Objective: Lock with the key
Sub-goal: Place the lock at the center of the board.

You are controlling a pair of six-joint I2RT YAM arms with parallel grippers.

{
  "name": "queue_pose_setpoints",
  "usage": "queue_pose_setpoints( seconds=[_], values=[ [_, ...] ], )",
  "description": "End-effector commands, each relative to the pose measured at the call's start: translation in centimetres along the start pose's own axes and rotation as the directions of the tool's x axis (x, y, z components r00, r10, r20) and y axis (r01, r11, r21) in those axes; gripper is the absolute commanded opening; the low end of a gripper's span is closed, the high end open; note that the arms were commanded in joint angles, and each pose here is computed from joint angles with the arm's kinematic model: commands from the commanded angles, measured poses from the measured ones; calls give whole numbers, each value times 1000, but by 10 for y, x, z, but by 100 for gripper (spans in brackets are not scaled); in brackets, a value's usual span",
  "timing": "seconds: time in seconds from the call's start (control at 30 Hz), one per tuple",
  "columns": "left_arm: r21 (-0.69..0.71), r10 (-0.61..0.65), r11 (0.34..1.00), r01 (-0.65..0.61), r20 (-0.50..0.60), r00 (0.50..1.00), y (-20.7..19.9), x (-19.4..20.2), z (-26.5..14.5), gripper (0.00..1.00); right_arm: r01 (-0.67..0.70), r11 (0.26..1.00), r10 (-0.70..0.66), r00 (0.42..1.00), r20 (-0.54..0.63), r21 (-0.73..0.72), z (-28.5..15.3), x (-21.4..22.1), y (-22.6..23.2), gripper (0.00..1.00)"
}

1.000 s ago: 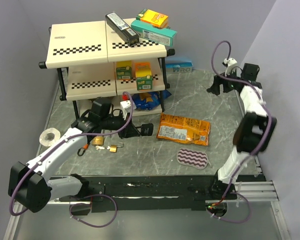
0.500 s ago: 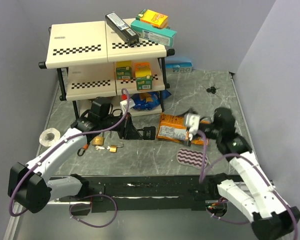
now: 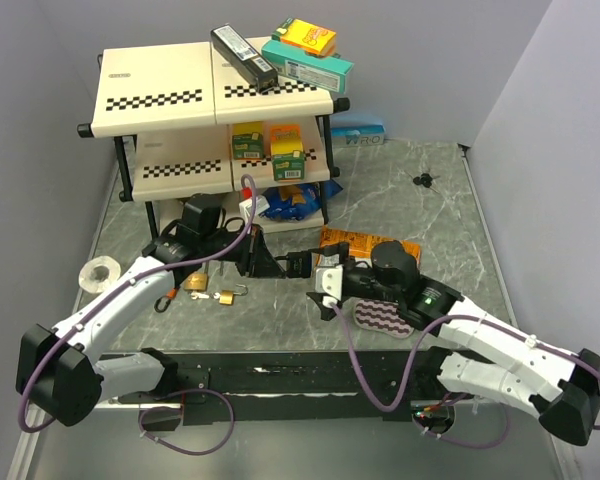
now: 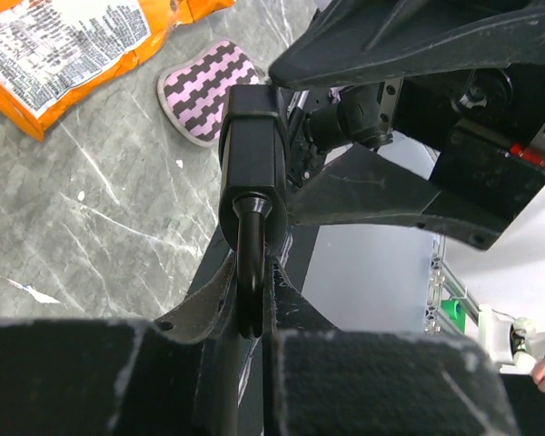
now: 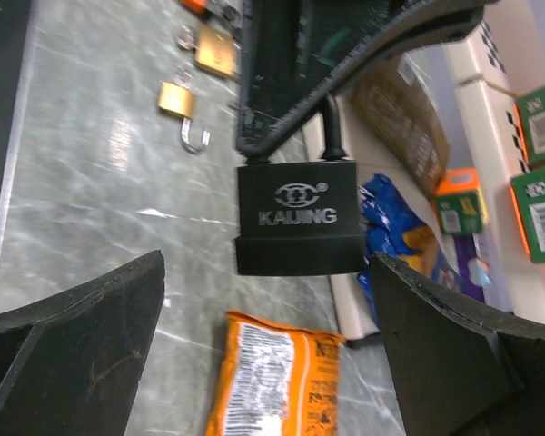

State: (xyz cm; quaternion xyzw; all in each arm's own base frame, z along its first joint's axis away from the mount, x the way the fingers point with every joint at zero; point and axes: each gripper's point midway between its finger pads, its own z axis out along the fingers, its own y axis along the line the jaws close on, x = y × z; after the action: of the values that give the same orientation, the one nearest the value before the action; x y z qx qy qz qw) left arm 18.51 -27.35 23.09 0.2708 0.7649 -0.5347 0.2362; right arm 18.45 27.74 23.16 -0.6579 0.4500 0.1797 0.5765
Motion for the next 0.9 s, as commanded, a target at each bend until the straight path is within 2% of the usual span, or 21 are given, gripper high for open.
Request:
queue_pose_setpoints(
  seconds=[0.0,0.3,0.47,0.6,0.7,0.87],
  values=[
    [44,87,995,-91,78,993,-20,-20,-6,1,80,988,-84,996,22,132,8,-20,-35,97],
    [46,88,995,-92,75,993,-20,-19,-6,1,109,988,-112,994,20,113,26,-22,-33,87],
    [47,88,995,-92,71,994,-20,-17,-6,1,118,988,-121,992,27,99,31,-23,-31,75],
    [39,100,994,-102,70,993,-20,-14,-6,1,119,990,-122,992,35,74,33,-24,-28,72],
    [30,109,993,-111,70,992,-19,-14,-6,1,122,991,-124,992,35,53,35,-24,-25,63],
    [26,111,993,-113,65,992,-17,-12,-6,2,125,991,-126,992,14,54,36,-22,-29,33]
  ],
)
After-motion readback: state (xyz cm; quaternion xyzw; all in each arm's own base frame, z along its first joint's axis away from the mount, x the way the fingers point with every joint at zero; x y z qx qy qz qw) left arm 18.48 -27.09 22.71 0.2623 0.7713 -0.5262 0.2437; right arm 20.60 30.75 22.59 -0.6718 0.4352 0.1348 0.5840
